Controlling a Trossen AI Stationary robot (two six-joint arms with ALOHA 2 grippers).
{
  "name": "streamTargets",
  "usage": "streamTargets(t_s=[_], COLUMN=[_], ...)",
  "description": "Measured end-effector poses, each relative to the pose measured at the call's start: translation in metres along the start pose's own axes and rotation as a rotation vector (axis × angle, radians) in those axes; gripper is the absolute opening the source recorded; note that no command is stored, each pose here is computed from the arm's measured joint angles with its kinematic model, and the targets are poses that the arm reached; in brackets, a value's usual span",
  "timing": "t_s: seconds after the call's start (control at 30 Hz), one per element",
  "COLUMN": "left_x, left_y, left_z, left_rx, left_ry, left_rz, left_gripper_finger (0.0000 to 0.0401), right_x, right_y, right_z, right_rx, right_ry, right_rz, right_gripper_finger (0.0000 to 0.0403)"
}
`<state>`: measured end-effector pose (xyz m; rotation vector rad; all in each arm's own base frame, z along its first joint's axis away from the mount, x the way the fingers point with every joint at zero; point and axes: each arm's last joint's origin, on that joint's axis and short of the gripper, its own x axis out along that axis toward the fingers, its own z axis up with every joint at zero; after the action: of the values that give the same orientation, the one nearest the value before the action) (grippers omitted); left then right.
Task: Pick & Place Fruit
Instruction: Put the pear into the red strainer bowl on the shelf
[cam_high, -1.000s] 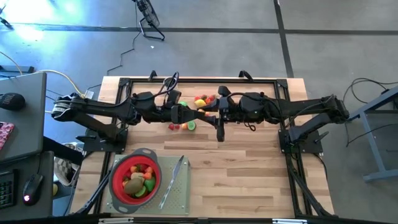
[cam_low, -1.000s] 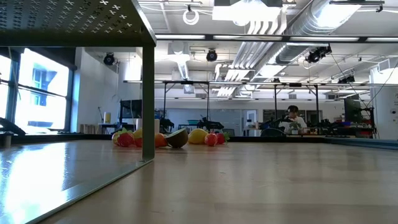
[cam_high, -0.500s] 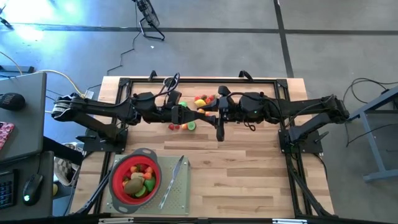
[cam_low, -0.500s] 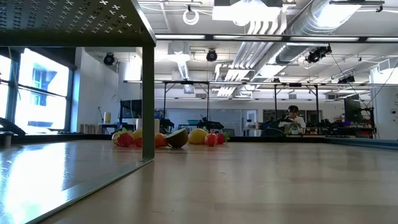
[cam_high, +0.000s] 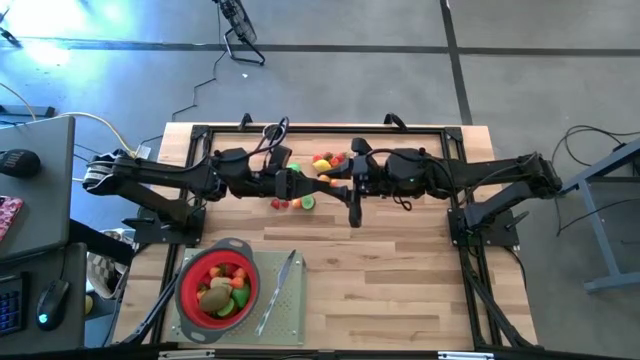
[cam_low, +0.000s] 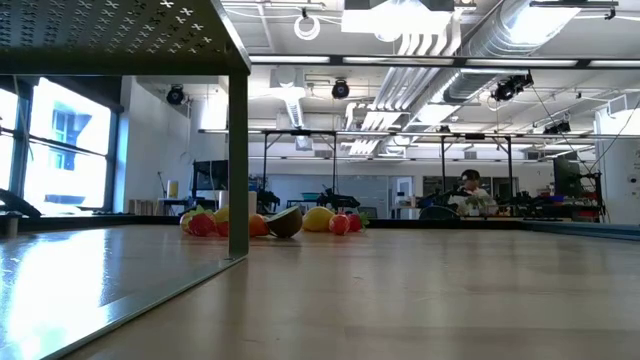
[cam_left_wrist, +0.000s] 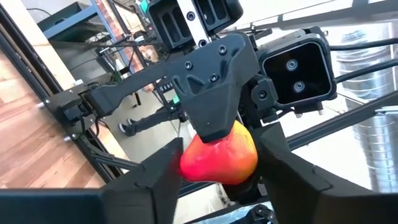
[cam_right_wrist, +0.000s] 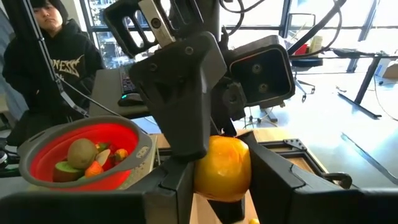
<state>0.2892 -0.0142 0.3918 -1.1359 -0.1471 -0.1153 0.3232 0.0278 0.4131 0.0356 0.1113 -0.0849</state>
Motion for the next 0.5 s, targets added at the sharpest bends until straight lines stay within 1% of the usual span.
streamTargets(t_s=[0.07,0.17,0.33,0.5], left_x=[-0.0002,-0.0003,-0.0003,-0.0003], left_y=[-0.0002,-0.0003,-0.0003,-0.0004], left_z=[0.0001,0.0002,0.0002,0.0002], left_rx=[0.0,0.0,0.0,0.006], left_ry=[0.0,-0.001,-0.002,-0.002], left_rz=[0.0,-0.001,-0.001,-0.001], left_gripper_finger=[0.0165,0.0152,0.0153,0.0153], right_x=[0.0,0.0,0.0,0.0], right_y=[0.0,0.0,0.0,0.0003], right_z=[-0.0005,-0.0007,-0.0007,-0.0009], right_rx=[-0.001,-0.001,-0.001,0.002], right_ry=[0.005,0.007,0.008,0.009], right_rz=[0.001,0.001,0.002,0.01], right_gripper_finger=[0.0122,0.012,0.0115,0.013])
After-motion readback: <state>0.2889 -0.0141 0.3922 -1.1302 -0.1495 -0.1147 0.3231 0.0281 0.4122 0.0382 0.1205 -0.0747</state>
